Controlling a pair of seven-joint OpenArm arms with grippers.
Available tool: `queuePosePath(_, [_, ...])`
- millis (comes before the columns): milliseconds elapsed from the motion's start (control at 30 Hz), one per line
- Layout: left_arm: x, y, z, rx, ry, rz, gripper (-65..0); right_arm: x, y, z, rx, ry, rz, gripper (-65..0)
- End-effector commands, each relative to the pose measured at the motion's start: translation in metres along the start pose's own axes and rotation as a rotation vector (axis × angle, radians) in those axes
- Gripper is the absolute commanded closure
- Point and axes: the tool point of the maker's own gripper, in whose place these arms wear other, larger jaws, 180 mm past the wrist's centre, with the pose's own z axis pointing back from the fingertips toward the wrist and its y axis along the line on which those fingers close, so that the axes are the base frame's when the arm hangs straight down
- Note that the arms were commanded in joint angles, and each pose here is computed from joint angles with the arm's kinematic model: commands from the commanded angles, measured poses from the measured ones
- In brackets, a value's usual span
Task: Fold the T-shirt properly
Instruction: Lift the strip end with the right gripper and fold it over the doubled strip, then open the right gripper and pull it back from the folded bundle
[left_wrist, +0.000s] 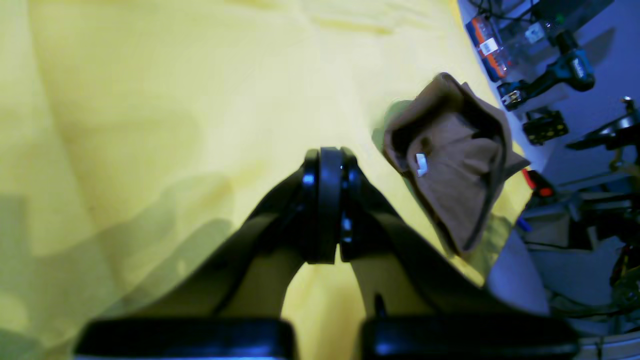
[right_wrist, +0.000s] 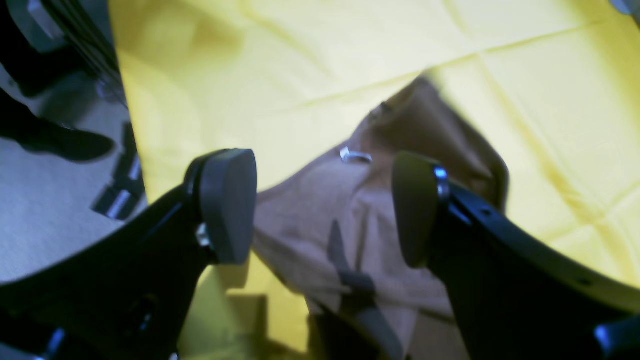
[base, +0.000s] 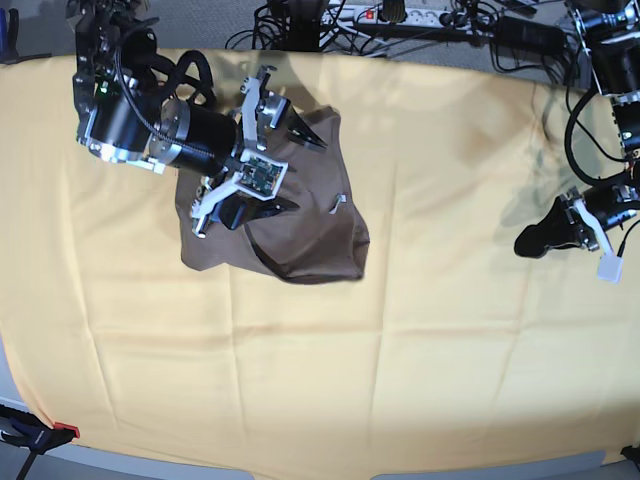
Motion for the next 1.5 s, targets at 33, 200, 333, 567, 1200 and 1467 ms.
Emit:
queuePosePath(33, [0.021,-0.004,0.007,-0.006,-0.045,-0.042,0.0,0.002,-0.002,0.004,-0.022,-0.007,0.02,-44.1])
queuePosePath(200, [0.021,-0.004,0.007,-0.006,-0.045,-0.042,0.0,0.001,-0.034,0.006,-0.197,-0.007,0.014,-44.1])
queuePosePath(333, [0.021,-0.004,0.007,-0.006,-0.046,-0.043,0.0,-0.005,-0.023,0.005,-0.132,0.017,0.036,-44.1])
queuePosePath(567, [0.018,-0.004,0.007,-0.004,-0.041,-0.038,0.0,-0.026,-0.006,0.012,-0.026,0.103,0.049,-44.1])
queuePosePath(1200, [0.019,-0.004,0.007,-0.005,-0.041,-0.038,0.0,-0.095,-0.046,0.021,-0.151,0.322,0.077,-43.0])
queuePosePath(1467, [0.019,-0.004,0.007,-0.005,-0.041,-0.038,0.0,-0.091,-0.046,0.02,-0.151,0.299,0.079,-2.2])
